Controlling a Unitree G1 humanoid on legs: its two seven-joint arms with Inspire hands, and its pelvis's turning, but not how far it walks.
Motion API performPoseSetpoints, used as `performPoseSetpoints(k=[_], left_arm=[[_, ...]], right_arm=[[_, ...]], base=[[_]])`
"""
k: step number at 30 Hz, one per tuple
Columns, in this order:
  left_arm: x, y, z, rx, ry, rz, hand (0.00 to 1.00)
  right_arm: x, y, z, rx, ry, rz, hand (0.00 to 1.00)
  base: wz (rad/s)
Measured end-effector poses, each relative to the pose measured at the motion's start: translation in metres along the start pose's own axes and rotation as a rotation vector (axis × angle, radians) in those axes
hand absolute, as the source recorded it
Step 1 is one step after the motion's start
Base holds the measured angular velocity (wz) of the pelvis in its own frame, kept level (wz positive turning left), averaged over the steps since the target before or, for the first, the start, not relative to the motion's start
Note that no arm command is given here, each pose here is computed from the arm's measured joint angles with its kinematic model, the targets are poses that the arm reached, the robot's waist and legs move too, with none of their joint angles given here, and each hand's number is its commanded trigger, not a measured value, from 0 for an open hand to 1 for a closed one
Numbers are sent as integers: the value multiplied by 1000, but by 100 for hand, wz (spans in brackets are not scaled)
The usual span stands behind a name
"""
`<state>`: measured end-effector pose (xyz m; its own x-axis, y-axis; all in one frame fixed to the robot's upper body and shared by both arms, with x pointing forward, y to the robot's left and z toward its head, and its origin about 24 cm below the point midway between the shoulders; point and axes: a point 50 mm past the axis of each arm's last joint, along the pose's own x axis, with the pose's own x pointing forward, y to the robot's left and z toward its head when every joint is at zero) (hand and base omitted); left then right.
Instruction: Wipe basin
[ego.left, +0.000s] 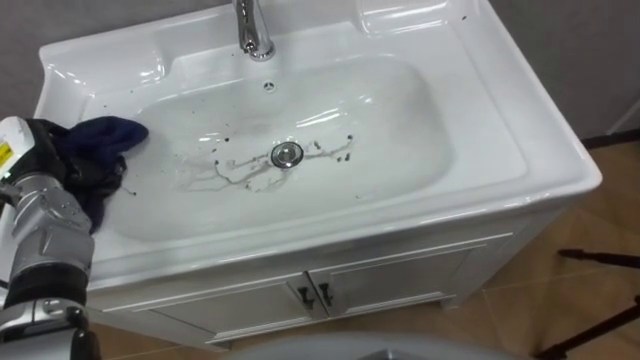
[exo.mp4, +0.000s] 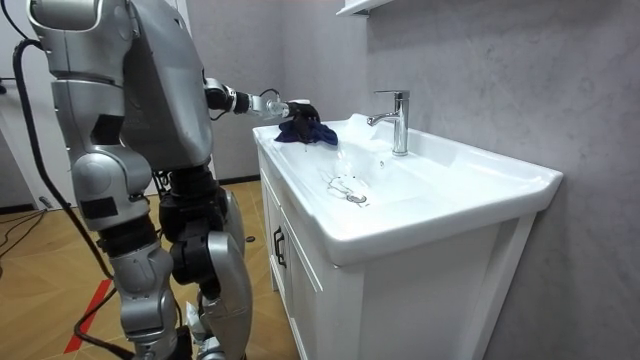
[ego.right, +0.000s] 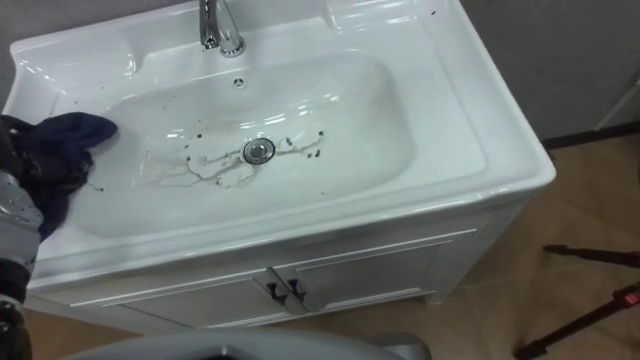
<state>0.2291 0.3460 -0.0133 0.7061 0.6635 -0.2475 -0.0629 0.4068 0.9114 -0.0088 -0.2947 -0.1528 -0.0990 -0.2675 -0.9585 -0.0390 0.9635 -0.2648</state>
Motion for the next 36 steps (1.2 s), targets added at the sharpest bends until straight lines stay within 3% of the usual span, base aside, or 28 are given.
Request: performPoseSetpoints(k=[9, 17, 25, 36], left_arm=[[-5, 1, 14, -53, -39, 17, 100], [-25, 3, 53, -92, -225, 41, 100], [-49, 30, 103, -165, -494, 163, 100], [-56, 30, 111, -154, -547, 168, 100]], right_arm=[[-1, 2, 9, -26, -50, -3, 0], [0, 7, 12, -74, -73, 10, 0], [0, 10, 16, -118, -87, 6, 0], [0, 16, 18, -165, -89, 42, 0]], base=[[7], [9], [3], [3]])
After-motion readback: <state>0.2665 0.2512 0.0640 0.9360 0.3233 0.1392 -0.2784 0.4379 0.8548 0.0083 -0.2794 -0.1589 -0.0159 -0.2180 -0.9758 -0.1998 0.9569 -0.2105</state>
